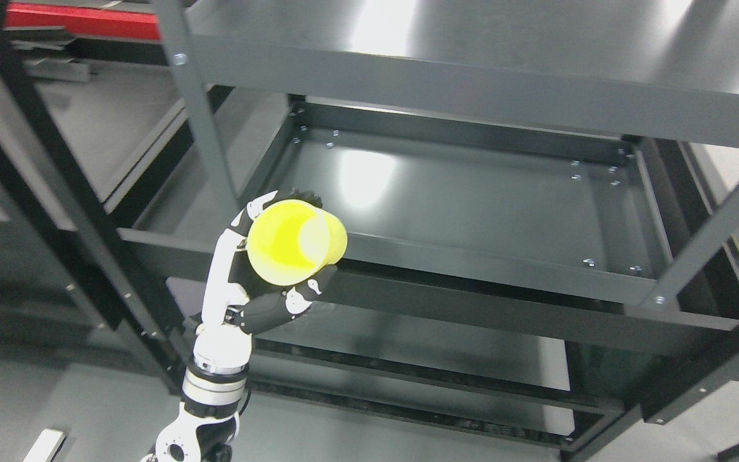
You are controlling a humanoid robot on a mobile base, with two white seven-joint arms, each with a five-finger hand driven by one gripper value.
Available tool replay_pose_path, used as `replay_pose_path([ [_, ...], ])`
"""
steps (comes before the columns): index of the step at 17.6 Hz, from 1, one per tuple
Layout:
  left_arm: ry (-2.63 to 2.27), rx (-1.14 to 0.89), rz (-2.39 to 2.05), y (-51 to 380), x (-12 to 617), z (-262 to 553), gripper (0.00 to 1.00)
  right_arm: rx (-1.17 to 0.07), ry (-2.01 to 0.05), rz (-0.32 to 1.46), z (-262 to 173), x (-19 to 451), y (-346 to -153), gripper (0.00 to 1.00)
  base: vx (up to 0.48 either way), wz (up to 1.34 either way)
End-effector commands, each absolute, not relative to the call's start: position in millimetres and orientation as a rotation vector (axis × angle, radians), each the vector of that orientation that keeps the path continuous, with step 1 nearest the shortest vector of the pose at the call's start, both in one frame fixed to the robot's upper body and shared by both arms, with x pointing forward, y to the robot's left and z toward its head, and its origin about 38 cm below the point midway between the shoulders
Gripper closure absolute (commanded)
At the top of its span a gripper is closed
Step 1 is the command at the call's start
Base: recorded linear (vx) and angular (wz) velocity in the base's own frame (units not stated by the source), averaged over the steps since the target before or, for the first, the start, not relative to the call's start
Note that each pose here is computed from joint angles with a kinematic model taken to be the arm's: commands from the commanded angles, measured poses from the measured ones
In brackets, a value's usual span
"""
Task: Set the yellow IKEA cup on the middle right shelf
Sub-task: 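Raise the held cup up onto the shelf above with the left hand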
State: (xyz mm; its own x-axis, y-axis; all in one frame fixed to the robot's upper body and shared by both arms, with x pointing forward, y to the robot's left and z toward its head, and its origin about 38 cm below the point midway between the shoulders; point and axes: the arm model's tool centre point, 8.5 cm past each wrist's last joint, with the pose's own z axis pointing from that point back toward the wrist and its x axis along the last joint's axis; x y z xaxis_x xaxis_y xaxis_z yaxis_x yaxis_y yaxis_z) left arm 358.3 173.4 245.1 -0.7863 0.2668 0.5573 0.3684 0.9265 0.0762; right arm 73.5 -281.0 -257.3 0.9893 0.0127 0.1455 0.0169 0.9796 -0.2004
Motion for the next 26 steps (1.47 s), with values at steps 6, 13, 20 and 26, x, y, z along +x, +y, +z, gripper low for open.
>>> replay_pose_path([
  [6,-2.748,-0.638,-0.376,130.0,343.9,286.0,0.98,-0.216,-0.132,-0.008,-257.2,64.4,-290.9,0.01,0.123,-0.29],
  [13,-2.878,-0.727,-0.488,108.2,348.1,338.8,0.98,-0.216,-0.132,-0.008,-257.2,64.4,-290.9,0.01,0.083,0.04],
  [20,-2.898,-0.799,-0.669,70.3,355.8,429.2,0.98,-0.216,-0.132,-0.008,-257.2,64.4,-290.9,0.01,0.054,0.07],
  [26,-2.801,-0.804,-0.468,59.7,367.9,490.8,0.99,-0.216,-0.132,-0.008,-257.2,64.4,-290.9,0.01,0.003,0.01],
])
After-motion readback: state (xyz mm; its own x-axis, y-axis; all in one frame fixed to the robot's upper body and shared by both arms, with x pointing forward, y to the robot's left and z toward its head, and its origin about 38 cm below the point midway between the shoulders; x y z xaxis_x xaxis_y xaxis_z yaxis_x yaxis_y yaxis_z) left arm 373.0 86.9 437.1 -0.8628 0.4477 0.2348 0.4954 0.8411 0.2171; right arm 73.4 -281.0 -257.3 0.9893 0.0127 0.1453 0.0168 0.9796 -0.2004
